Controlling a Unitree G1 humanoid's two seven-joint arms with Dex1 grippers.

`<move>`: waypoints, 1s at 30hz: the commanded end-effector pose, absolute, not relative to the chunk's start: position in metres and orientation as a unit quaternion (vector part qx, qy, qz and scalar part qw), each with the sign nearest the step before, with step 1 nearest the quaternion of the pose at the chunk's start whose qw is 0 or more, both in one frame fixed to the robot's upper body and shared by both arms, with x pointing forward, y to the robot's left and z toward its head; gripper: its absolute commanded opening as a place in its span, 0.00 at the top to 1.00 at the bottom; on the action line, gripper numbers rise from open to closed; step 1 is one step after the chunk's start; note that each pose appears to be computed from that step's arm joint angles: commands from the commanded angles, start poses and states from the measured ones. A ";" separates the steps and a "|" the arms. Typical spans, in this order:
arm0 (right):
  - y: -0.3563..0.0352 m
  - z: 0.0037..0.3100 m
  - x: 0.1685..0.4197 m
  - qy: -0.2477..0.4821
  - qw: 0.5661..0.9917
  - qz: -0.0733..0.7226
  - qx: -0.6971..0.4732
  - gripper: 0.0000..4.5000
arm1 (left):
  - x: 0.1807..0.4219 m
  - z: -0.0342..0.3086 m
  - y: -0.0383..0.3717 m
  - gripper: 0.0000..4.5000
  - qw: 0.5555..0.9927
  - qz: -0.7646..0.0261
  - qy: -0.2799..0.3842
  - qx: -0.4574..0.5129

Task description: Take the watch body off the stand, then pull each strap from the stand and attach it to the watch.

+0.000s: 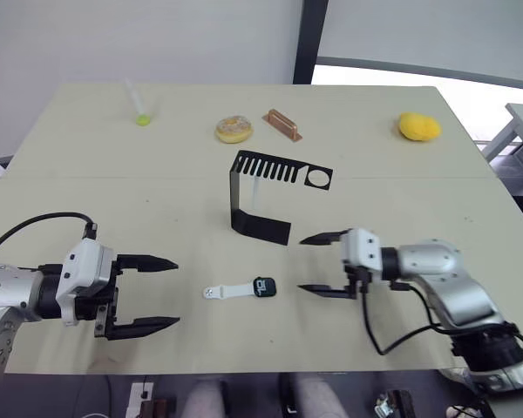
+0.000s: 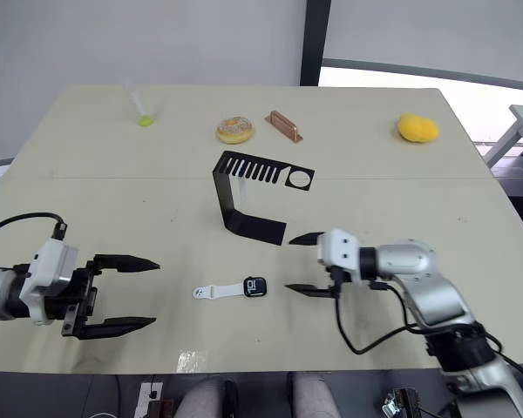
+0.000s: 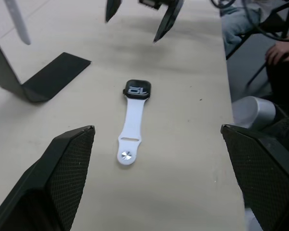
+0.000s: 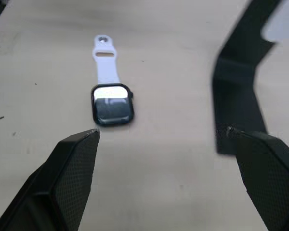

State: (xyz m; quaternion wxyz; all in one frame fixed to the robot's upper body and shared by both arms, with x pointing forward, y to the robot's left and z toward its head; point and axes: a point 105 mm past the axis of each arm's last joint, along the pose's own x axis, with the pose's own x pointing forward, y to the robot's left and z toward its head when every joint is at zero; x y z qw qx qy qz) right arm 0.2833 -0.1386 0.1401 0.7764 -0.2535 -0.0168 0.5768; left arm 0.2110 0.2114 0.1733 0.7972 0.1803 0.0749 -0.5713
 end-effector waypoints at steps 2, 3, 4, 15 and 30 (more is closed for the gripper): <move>-0.205 0.161 0.287 -0.051 0.844 0.468 -0.257 0.00 | 0.216 0.170 0.239 0.00 0.852 -0.490 0.062 0.176; -0.228 0.162 0.288 -0.044 0.868 0.427 -0.251 0.00 | 0.217 0.166 0.247 0.00 0.865 -0.468 0.061 0.170; -0.249 0.161 0.288 -0.035 0.888 0.390 -0.241 0.00 | 0.219 0.165 0.255 0.00 0.881 -0.441 0.053 0.163; -0.296 0.148 0.292 -0.027 0.930 0.312 -0.194 0.00 | 0.226 0.158 0.283 0.00 0.917 -0.367 0.028 0.151; -0.107 0.142 0.350 -0.056 0.884 0.457 -0.078 0.89 | 0.240 0.158 0.184 0.00 0.925 -0.365 -0.067 0.082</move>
